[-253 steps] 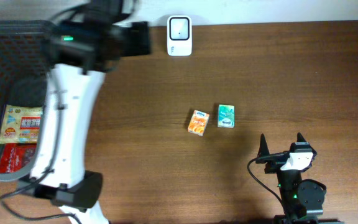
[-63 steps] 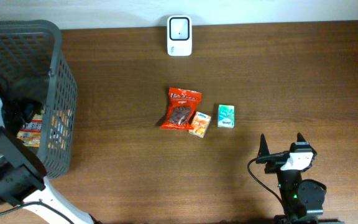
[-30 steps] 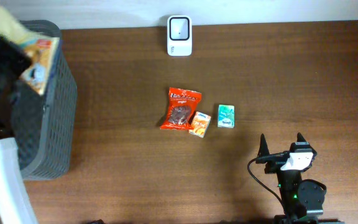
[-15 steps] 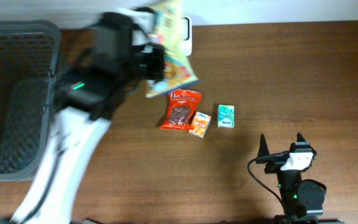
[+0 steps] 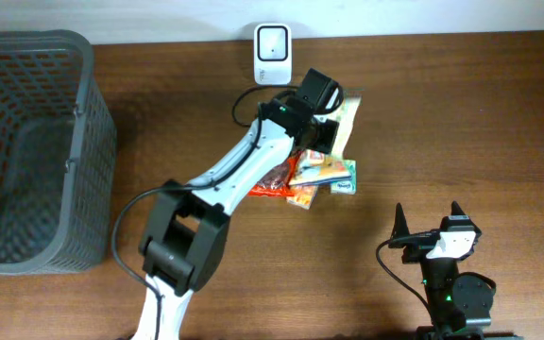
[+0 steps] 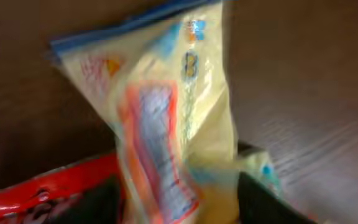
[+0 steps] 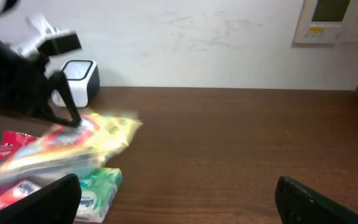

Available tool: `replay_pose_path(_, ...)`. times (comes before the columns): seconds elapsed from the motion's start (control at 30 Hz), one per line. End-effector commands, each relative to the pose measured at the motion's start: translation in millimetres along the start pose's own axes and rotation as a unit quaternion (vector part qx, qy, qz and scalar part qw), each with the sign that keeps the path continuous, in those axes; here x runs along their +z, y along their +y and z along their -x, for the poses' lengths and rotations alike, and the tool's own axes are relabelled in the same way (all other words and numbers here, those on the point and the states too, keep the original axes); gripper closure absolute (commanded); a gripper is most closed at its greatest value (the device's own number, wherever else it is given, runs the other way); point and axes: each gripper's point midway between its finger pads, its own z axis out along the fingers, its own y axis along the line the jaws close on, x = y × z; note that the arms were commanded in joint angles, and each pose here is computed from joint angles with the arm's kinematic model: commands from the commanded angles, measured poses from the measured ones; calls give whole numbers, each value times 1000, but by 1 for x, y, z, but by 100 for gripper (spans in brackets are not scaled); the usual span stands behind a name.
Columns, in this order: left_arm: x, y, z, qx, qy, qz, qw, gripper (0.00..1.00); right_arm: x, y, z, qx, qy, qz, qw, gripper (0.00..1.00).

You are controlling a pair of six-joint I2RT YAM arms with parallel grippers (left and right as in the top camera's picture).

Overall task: Scan the item barcode
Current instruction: 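Carry the wet-wipes pack onto the table items and release it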

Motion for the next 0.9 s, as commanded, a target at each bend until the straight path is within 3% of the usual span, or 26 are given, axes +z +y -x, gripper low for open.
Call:
replay_pose_path(0.0,8,3,-2,6,4,5,1000,9,0,-2,-4,0,3,-4,1000,2)
replay_pose_path(0.03,6,3,1,6,1,4,1000,8,0,-2,-4,0,3,-4,1000,1)
replay_pose_path(0.1,-5,9,9,2,-6,14,1000,21,0,-2,-4,0,3,-4,1000,2)
replay_pose_path(0.13,-15,19,14,-3,-9,35,999,22,0,-2,-4,0,3,-4,1000,1)
replay_pose_path(0.17,-29,34,20,-10,-12,64,998,20,0,-2,-4,0,3,-4,1000,2)
replay_pose_path(0.27,-97,81,41,-38,-29,141,989,1,0,-2,-4,0,3,-4,1000,1)
replay_pose_path(0.4,-198,123,61,-86,-81,163,979,1,0,-2,-4,0,3,-4,1000,1)
replay_pose_path(0.53,-286,193,45,-161,-119,206,958,0,0,-2,-4,0,3,-4,1000,2)
replay_pose_path(0.7,-348,231,32,-207,-167,234,935,1,0,-2,-4,0,3,-4,1000,2)
replay_pose_path(0.87,-370,252,9,-237,-158,260,923,1,0,-2,-4,0,3,-4,1000,2)
